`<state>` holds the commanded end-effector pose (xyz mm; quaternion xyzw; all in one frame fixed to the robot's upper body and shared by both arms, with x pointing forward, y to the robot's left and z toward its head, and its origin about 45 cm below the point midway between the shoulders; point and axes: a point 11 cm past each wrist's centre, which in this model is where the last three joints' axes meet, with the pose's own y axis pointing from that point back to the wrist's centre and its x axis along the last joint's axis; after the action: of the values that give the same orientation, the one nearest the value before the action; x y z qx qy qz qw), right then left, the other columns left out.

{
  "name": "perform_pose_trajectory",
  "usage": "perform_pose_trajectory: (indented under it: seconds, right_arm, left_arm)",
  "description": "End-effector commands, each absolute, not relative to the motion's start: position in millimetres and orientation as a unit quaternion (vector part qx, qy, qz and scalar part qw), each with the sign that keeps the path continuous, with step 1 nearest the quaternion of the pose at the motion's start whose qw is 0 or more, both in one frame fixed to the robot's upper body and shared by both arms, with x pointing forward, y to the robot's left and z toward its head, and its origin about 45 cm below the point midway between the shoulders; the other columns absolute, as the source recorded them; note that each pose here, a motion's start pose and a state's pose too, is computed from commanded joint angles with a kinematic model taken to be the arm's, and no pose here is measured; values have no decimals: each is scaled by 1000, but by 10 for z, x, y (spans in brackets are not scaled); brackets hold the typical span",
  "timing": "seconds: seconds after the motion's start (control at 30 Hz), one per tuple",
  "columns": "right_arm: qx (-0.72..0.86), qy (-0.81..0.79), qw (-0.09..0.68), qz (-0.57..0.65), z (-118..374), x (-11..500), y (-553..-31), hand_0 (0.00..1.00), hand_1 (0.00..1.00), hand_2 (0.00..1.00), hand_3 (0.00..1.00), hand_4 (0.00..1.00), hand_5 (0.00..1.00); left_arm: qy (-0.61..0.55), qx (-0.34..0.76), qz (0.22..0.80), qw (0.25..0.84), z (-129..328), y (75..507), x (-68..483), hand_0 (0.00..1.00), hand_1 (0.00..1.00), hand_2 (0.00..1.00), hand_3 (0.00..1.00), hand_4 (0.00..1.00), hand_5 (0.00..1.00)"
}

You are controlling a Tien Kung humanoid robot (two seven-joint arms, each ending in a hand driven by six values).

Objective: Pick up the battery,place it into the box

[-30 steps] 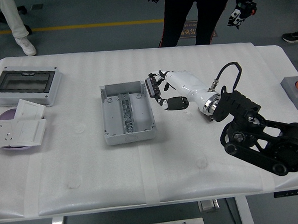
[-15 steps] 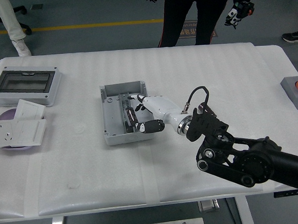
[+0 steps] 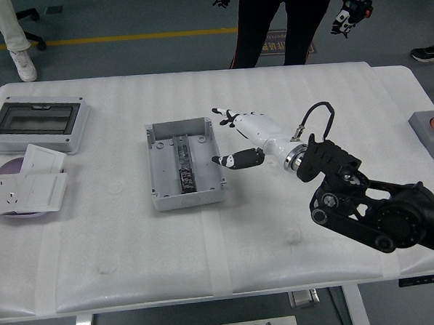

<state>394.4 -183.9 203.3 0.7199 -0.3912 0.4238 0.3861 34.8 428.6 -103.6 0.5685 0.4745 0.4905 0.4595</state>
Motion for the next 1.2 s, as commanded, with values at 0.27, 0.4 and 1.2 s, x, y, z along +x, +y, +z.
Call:
perform_pose_trajectory:
  seconds: [0.27, 0.4, 1.2]
  right_arm:
    - [645, -287, 516, 485, 1915, 3973, -2503, 890, 760, 813, 993, 893, 454]
    - [623, -242, 547, 504, 1846, 3916, -2651, 890, 760, 813, 993, 893, 454]
    - [574, -160, 579, 557, 1808, 4007, -2812, 911, 771, 877, 971, 885, 418]
  left_arm:
    - [474, 567, 492, 460, -1034, 4287, 367, 374, 606, 503, 321, 468, 375]
    - [473, 567, 492, 461, -1036, 4279, 377, 374, 606, 503, 321, 468, 375]
    - [467, 567, 493, 467, -1027, 4289, 432, 374, 606, 499, 316, 455, 357]
